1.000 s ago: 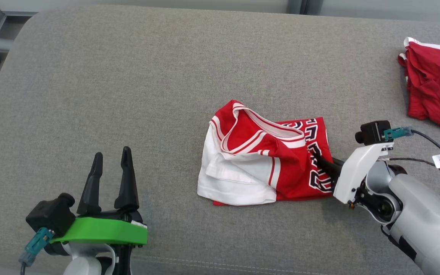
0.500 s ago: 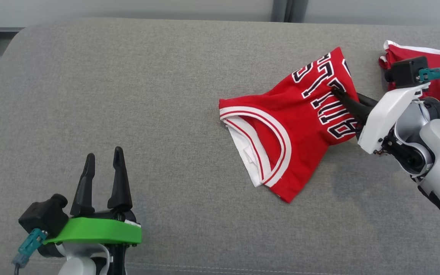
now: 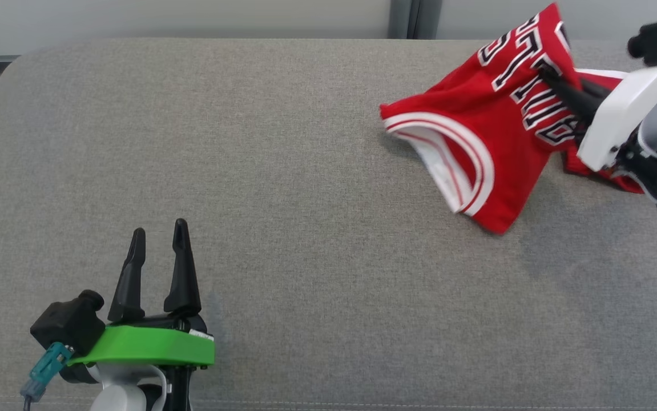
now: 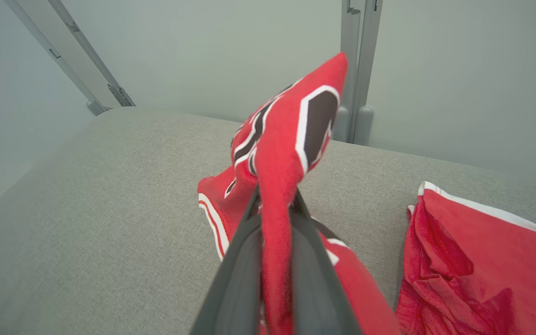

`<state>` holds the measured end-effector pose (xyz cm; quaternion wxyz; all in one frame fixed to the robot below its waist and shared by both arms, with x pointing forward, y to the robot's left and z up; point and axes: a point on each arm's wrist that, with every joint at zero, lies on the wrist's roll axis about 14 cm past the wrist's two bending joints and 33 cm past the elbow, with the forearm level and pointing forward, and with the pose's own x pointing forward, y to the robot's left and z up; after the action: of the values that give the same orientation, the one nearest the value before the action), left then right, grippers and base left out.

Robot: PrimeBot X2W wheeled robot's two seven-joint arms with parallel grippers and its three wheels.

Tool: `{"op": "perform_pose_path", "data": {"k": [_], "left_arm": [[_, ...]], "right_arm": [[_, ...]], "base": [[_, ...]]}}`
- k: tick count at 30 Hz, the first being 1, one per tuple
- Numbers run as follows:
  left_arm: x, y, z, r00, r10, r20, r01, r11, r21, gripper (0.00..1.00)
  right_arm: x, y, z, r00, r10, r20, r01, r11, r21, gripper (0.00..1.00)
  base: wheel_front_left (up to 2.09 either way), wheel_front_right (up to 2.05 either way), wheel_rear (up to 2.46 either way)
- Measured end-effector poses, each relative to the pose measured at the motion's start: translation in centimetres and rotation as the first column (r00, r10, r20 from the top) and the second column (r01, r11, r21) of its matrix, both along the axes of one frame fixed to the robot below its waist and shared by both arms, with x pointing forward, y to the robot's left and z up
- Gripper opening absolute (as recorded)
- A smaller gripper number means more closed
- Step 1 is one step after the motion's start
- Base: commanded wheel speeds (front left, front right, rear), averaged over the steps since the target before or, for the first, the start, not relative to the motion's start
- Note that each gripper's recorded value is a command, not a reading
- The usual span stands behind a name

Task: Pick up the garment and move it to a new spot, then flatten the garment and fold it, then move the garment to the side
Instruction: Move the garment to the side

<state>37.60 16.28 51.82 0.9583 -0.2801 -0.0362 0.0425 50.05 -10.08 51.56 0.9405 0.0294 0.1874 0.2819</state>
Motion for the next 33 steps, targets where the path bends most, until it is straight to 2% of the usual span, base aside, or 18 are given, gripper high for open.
{"op": "perform_pose_path", "data": {"k": [5,12,20,28,33], "left_arm": [[0.2,-0.4,-0.2,1.0,-0.009,-0.004,0.009,1.0,-0.003,1.0],[0.2,-0.5,-0.9,1.0,-0.011,-0.026,0.011,1.0,-0.005,1.0],[0.4,0.3,-1.7,0.999,0.012,-0.049,-0.012,1.0,-0.001,1.0],[0.6,-0.1,-1.6,0.999,-0.001,-0.045,0.0,1.0,-0.005,1.0],[0.8,-0.6,-1.6,0.999,-0.017,-0.044,0.016,1.0,-0.008,1.0]], "right_arm": [[2.8,-2.5,3.0,0.996,-0.076,0.053,0.078,0.996,-0.032,0.0],[5.0,-4.5,3.9,0.99,-0.133,0.051,0.137,0.986,-0.089,0.0],[7.6,-4.2,6.1,0.969,-0.24,0.048,0.239,0.97,0.032,0.0],[7.1,-3.0,5.4,0.97,-0.244,0.008,0.244,0.969,0.025,0.0],[7.2,-4.3,5.2,0.957,-0.289,-0.011,0.289,0.957,0.019,0.0]], "base": [[0.0,0.0,0.0],[0.0,0.0,0.0],[0.0,0.0,0.0],[0.0,0.0,0.0],[0.0,0.0,0.0]]}}
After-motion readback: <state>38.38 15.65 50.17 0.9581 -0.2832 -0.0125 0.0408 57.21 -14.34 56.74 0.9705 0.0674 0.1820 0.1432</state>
